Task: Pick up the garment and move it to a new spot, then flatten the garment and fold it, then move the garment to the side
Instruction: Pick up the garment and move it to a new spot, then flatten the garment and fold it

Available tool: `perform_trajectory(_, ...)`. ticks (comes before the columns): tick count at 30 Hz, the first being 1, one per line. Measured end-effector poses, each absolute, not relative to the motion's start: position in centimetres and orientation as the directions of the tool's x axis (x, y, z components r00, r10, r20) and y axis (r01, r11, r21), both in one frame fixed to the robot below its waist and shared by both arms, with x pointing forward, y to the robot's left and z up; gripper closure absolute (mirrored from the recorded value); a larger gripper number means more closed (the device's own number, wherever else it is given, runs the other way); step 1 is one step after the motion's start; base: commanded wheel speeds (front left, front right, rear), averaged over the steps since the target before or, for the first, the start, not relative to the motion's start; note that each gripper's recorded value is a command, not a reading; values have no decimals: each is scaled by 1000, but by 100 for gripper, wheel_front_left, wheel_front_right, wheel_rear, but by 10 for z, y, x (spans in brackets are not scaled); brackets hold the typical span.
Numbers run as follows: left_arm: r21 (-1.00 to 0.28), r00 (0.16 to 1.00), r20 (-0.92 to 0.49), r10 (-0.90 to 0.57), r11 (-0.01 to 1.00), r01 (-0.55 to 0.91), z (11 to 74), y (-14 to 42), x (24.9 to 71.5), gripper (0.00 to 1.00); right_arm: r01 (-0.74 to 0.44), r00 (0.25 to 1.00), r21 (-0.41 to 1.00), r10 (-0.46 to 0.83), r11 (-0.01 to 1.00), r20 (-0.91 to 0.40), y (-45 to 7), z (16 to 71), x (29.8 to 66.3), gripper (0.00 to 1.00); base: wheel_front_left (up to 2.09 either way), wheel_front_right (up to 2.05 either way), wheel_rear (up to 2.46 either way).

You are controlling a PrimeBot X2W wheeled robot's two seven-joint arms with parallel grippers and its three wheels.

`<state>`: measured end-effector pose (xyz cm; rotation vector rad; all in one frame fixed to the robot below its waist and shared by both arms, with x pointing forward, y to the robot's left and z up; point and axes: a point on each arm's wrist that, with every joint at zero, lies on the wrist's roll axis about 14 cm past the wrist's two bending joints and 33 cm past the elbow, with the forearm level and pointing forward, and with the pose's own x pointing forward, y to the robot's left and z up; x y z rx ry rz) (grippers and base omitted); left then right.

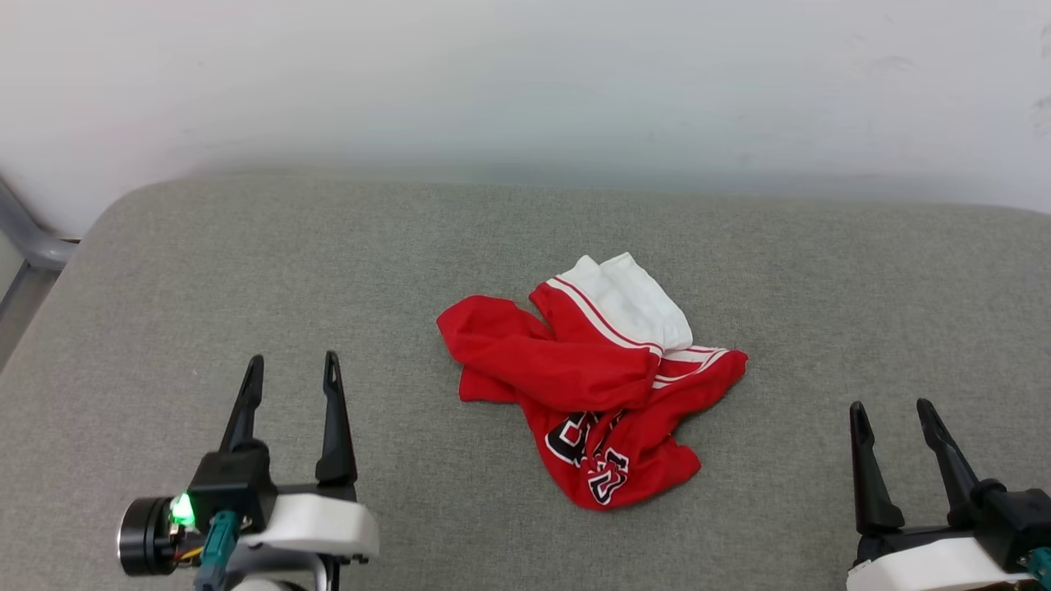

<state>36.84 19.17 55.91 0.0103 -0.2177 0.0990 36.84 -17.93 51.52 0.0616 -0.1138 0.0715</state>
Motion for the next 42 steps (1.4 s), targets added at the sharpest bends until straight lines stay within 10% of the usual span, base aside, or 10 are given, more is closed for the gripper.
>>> perform_trajectory(42,31,988,110,109,993,-113,514,203,336,0,-78,992,93,68,993,105,-177,511,356,0,0,0,0)
